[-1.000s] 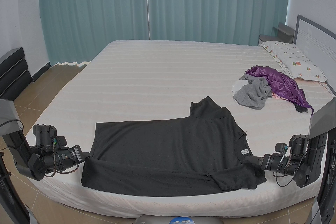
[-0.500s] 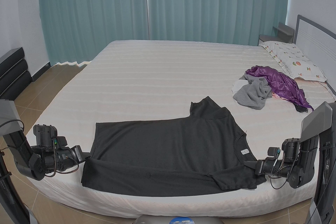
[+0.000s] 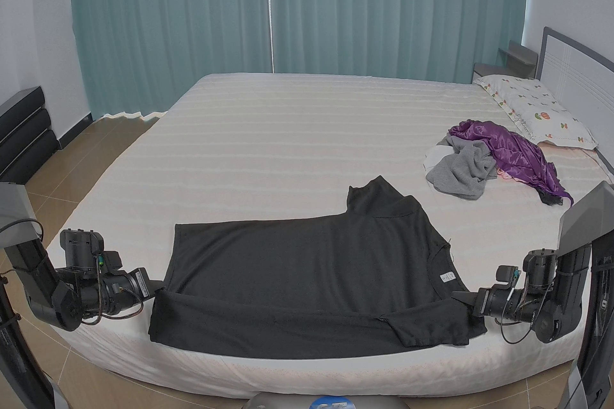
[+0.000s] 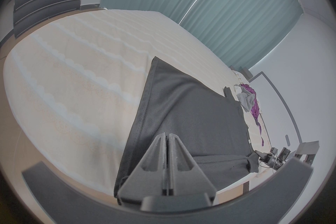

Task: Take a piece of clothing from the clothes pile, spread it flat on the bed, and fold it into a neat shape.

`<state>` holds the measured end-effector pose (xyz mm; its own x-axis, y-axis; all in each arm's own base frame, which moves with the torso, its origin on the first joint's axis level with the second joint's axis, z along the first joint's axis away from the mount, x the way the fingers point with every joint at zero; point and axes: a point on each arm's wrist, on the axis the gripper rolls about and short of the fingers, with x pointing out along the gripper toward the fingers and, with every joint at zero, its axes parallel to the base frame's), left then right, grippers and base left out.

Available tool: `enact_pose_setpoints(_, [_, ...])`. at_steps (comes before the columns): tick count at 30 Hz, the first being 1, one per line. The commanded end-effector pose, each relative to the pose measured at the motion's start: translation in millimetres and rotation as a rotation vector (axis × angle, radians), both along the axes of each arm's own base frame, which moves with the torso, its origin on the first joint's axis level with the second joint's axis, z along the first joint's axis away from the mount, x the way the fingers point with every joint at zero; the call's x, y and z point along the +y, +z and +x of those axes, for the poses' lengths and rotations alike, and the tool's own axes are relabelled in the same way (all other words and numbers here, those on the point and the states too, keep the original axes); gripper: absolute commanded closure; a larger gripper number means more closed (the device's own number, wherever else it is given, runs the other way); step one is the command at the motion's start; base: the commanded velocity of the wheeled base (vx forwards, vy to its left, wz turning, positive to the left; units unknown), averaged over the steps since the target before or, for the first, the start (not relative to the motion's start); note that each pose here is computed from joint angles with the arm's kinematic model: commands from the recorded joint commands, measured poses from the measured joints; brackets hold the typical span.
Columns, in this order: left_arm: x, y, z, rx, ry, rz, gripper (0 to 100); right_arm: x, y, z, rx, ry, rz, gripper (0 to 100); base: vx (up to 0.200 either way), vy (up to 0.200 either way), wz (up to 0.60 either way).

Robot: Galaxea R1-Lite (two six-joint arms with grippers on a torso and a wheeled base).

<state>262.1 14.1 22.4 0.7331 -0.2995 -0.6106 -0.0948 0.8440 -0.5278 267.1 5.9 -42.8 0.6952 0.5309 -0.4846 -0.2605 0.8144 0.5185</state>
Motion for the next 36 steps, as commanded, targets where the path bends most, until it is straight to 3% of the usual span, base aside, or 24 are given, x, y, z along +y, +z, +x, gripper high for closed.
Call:
enact_pose_setpoints(1, [2,0,-2,0.003,0.009,0.002,100,-3,30,-10,-0.056,-0.001,0.052,100,0.0,0.0,0.0])
enact_pose_setpoints(14, [6,11,-21,-0.007,0.032,-0.001,100,-21,46,-33,-0.037,-0.001,0.137,100,0.0,0.0,0.0])
enact_pose_setpoints(36, [8,15,-43,0.02,0.079,-0.031,100,-19,69,-55,-0.076,0.033,0.156,100,0.0,0.0,0.0])
